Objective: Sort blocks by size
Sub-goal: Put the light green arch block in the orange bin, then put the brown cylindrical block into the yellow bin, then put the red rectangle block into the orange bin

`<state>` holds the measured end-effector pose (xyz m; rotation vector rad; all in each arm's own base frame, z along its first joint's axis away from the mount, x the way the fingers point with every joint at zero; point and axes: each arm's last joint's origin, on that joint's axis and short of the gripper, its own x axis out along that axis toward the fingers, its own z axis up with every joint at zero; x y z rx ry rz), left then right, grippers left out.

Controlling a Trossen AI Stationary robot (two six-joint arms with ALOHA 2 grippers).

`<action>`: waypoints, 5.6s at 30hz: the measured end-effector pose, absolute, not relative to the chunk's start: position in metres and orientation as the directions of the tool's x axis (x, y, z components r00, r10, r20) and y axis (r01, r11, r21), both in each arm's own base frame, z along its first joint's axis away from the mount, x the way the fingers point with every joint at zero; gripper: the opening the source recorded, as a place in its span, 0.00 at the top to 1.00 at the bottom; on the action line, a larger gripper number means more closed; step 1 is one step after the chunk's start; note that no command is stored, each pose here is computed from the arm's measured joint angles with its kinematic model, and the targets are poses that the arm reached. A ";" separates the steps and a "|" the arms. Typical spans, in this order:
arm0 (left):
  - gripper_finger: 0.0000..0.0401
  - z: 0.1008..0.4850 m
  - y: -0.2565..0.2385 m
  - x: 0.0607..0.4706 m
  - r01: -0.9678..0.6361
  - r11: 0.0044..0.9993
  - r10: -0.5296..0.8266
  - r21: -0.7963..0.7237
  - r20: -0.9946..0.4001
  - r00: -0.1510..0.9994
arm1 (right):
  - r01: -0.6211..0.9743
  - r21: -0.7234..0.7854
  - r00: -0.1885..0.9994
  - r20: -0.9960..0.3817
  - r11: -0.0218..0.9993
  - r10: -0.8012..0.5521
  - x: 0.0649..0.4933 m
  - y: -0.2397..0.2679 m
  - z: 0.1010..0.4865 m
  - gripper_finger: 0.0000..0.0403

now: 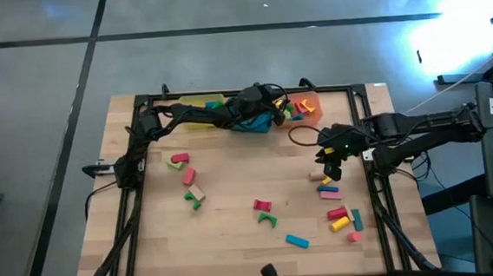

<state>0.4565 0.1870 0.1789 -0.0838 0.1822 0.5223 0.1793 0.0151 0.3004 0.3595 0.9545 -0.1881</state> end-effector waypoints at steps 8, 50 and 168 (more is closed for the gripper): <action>0.61 0.223 0.172 0.446 -0.483 0.876 0.467 -0.019 -0.220 0.856 | 0.316 0.201 0.487 -0.873 0.927 0.023 0.195 0.017 0.286 0.75; 0.67 0.285 0.040 0.363 -0.195 0.976 0.211 0.099 -0.654 0.727 | 0.147 -0.061 -0.008 -0.998 0.987 -0.061 0.241 0.020 0.202 0.40; 0.67 0.247 0.017 0.177 -0.493 0.838 0.368 0.233 -0.909 0.195 | 0.200 -0.263 0.834 -0.461 0.944 -0.305 0.448 -0.159 0.279 0.33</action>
